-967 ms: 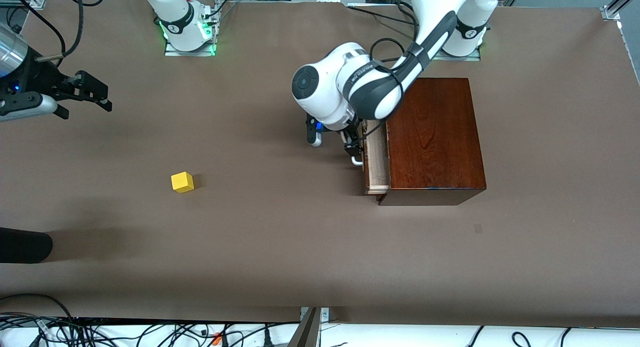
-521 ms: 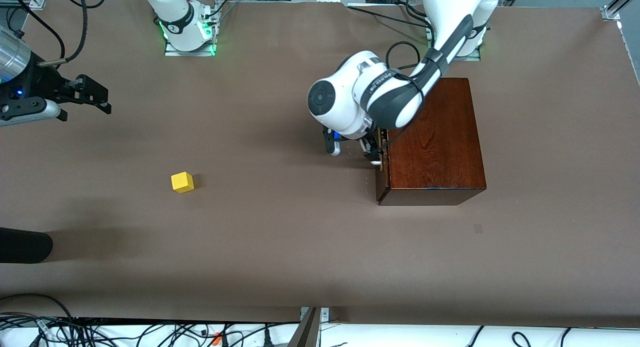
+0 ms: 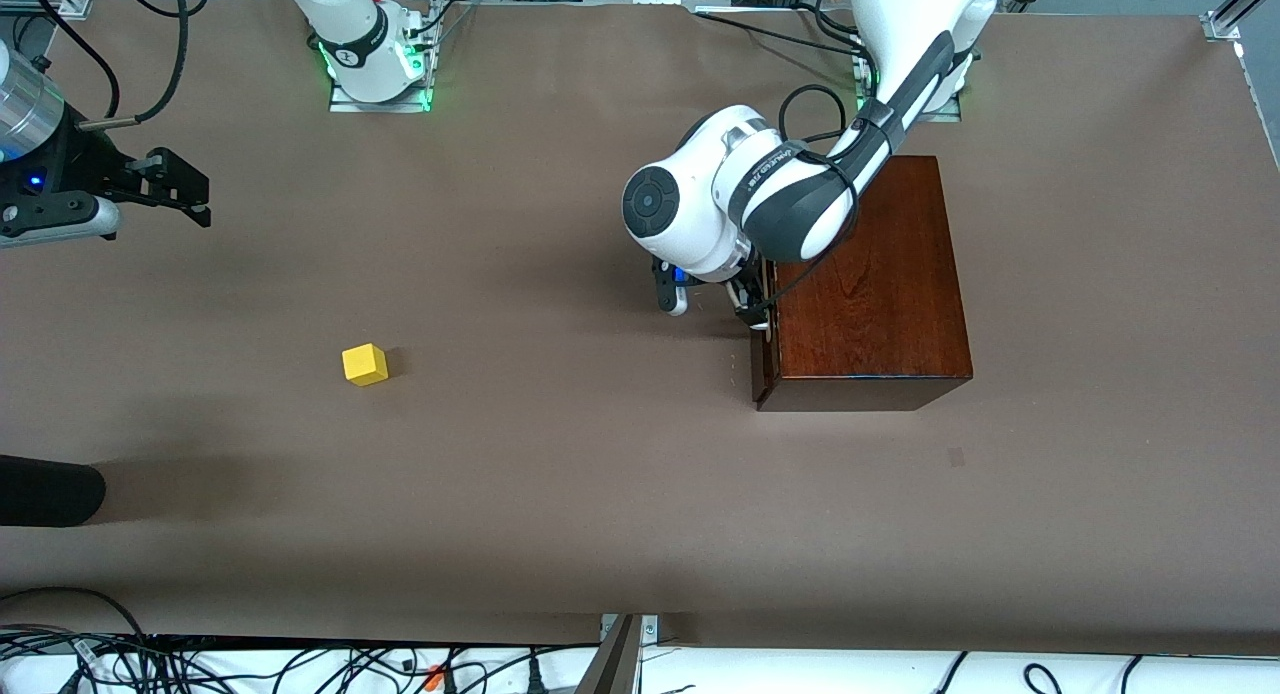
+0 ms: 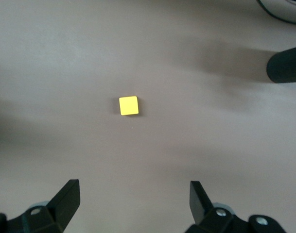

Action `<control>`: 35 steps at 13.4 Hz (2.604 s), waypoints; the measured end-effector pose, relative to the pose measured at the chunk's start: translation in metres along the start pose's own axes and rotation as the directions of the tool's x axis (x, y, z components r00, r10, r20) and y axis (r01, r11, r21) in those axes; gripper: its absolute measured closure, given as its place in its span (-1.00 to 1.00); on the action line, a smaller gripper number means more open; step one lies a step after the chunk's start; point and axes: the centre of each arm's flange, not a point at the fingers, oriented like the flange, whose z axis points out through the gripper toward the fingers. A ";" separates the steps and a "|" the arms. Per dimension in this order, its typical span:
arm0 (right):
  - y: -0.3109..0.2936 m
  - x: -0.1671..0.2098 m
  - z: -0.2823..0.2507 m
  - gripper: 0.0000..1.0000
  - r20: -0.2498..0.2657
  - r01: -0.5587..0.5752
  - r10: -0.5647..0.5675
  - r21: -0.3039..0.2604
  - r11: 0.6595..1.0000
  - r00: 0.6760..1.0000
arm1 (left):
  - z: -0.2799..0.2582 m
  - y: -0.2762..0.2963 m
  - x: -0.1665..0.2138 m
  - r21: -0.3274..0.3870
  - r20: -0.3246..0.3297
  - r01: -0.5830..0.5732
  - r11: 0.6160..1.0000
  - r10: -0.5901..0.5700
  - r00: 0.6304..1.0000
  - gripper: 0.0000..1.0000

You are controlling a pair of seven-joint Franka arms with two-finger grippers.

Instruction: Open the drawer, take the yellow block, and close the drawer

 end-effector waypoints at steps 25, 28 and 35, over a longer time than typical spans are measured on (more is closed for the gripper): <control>-0.002 0.002 -0.002 -1.00 0.028 -0.089 0.087 0.087 0.992 0.996 | -0.138 -0.081 -0.415 -0.353 -0.178 0.828 0.437 -0.900 0.399 -1.00; -0.002 0.002 -0.002 -1.00 0.027 -0.089 0.087 0.087 0.992 0.996 | -0.122 -0.081 -0.429 -0.351 -0.187 0.844 0.405 -0.914 0.360 -1.00; -0.002 0.003 -0.003 -1.00 0.012 -0.088 0.088 0.086 0.992 0.996 | -0.095 -0.071 -0.452 -0.395 -0.187 0.849 0.351 -0.935 0.300 -1.00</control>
